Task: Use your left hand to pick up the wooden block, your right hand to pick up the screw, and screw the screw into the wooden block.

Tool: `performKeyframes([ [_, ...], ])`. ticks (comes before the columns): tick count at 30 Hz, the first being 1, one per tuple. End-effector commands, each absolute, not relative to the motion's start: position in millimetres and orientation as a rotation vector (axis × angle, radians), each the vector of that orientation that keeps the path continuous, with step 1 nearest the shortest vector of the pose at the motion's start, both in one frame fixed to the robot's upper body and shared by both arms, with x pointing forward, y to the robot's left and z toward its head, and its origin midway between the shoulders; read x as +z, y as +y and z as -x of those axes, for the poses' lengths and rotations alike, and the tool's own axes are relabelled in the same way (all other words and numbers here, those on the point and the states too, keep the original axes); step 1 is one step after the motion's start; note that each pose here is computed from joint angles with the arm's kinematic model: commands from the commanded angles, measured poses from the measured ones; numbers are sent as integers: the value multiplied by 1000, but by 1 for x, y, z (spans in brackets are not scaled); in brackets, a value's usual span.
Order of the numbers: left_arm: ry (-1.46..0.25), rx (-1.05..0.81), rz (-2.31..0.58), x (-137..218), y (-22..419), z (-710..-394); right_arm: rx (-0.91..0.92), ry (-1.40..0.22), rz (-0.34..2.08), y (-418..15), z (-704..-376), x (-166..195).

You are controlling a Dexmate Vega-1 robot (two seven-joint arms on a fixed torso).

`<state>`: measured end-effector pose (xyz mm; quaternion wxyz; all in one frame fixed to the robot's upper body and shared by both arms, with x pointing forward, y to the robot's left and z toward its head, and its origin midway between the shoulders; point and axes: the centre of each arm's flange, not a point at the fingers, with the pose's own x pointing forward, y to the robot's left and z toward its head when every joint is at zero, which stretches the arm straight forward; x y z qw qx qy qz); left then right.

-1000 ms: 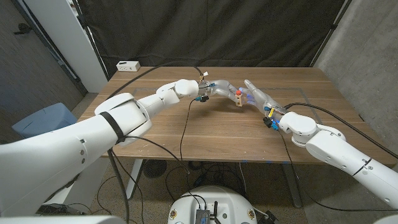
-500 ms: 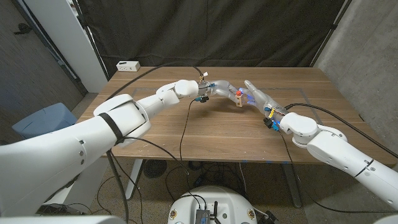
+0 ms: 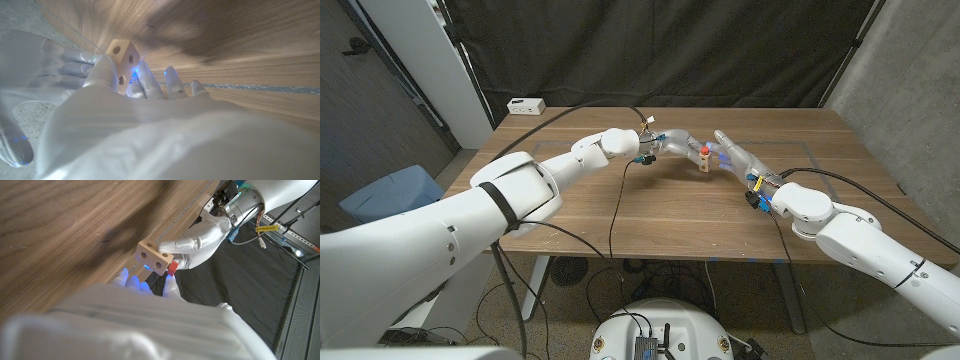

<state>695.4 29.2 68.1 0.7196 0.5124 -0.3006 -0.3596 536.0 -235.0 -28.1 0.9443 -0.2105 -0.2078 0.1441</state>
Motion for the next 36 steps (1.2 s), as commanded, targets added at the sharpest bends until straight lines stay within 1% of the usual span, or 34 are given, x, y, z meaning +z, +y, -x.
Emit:
performKeyframes([
  [1,-667,-797,-1134,68,29,-695,285,-422,426,-236,-532,-31],
  [36,-672,-808,-1126,64,28,-693,277,-415,419,-234,-522,-38],
])
